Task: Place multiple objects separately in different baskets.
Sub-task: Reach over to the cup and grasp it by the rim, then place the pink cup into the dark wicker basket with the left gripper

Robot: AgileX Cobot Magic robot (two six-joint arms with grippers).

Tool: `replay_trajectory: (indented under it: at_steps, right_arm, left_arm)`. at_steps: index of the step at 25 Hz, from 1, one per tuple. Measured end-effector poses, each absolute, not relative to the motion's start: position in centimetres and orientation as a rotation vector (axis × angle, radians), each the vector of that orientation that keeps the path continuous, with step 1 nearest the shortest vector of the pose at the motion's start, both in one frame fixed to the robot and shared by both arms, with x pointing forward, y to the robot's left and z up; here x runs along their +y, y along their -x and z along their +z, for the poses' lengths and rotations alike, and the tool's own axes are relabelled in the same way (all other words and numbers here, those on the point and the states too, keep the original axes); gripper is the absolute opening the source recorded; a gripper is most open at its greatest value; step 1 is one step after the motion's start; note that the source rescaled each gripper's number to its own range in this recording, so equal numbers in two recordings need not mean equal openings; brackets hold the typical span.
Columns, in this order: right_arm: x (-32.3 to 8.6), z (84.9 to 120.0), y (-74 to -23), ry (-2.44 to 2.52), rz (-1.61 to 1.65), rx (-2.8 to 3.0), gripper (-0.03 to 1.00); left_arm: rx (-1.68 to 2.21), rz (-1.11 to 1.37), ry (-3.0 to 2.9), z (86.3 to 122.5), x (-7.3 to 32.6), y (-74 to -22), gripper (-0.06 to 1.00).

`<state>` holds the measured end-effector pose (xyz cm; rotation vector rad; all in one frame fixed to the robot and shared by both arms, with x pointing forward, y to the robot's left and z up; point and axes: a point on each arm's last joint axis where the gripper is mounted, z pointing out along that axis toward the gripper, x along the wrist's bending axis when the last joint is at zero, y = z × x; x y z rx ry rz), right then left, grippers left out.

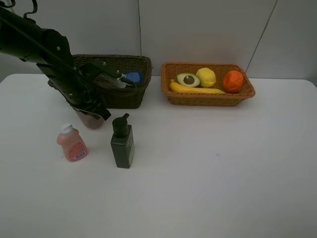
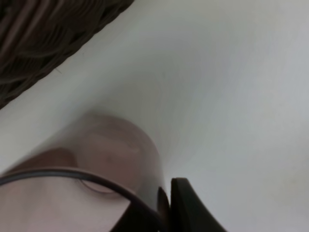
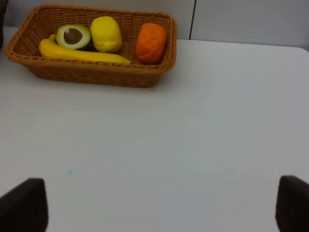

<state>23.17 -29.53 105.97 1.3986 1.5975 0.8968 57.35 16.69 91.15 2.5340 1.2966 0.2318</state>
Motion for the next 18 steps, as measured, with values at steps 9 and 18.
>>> replay_trajectory:
  at_steps: [9,18]
  right_arm:
    - [-29.5,106.0,-23.2,-1.399,0.897,1.597,1.0]
    - [-29.5,106.0,-23.2,-1.399,0.897,1.597,1.0]
  left_arm:
    - [1.334,0.195,-2.528,92.8,16.9,-56.6,0.0]
    - [1.371,0.198,-2.506,95.9,17.3,-55.5,0.0]
